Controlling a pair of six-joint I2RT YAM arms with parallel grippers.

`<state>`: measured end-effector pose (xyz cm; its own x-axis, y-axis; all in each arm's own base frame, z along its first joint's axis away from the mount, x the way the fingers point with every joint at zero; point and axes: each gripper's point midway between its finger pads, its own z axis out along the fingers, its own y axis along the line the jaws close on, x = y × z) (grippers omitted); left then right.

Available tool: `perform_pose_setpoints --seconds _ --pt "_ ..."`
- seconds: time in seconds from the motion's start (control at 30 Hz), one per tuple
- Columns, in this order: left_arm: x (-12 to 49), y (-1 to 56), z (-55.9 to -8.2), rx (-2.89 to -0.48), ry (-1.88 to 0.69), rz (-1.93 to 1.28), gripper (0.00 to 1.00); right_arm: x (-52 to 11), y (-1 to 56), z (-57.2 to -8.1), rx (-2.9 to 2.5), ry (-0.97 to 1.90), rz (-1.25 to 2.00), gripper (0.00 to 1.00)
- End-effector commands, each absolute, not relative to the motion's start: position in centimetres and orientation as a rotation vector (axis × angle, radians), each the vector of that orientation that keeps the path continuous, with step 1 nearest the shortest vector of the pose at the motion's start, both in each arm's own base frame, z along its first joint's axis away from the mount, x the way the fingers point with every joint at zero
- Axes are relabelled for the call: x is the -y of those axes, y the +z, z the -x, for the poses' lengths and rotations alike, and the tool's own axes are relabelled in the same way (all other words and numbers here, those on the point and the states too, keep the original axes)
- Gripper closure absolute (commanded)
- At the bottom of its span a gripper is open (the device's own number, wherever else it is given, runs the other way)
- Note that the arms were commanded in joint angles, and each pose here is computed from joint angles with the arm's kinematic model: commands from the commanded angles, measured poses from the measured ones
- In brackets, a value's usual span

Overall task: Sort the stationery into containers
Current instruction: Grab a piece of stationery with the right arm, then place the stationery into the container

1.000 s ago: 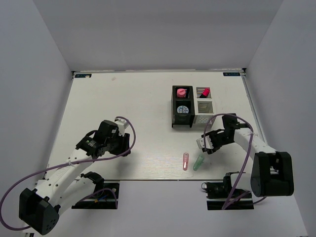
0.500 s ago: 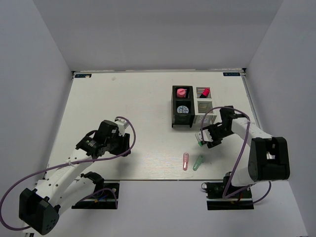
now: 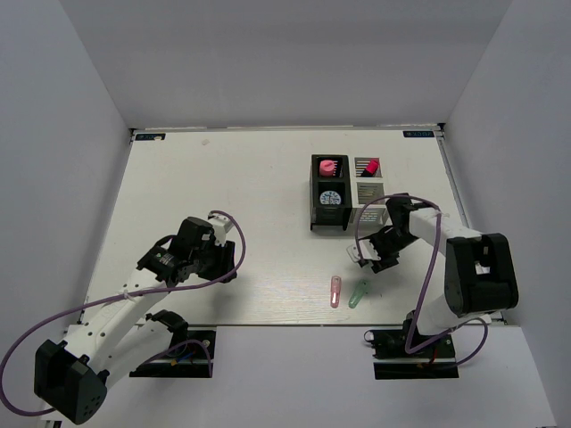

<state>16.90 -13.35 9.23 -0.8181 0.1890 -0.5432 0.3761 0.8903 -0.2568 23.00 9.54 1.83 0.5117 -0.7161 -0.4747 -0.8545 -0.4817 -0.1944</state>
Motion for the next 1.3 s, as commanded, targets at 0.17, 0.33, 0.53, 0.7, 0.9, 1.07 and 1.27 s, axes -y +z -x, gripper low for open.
perform_pose_setpoints --seconds 0.17,0.33,0.53,0.7,0.9,1.07,1.27 --pt "13.6 9.9 -17.1 -2.508 -0.509 -0.423 0.41 -8.3 0.3 -22.0 -1.093 0.473 2.616 0.49" --pt "13.7 9.9 -17.0 -2.51 -0.516 -0.426 0.41 -7.4 -0.2 -20.8 -1.092 0.487 2.678 0.52" --pt "13.6 9.9 -16.9 -2.506 -0.514 -0.427 0.41 -7.1 -1.3 -19.0 -1.117 0.55 2.706 0.77" --pt "13.5 9.7 -17.0 -2.512 -0.505 -0.425 0.41 -9.1 0.4 -16.7 -1.226 0.735 2.543 1.0" --pt "13.6 9.5 -17.0 -2.527 -0.508 -0.424 0.41 -14.2 8.3 -19.6 -1.554 0.79 1.977 1.0" --pt "13.6 9.5 -17.0 -2.523 -0.506 -0.42 0.41 -17.5 18.9 -25.7 -1.646 0.718 1.448 1.0" --pt "13.6 9.4 -17.1 -2.519 -0.501 -0.418 0.41 -14.5 28.1 -36.9 -1.758 0.382 0.769 1.0"
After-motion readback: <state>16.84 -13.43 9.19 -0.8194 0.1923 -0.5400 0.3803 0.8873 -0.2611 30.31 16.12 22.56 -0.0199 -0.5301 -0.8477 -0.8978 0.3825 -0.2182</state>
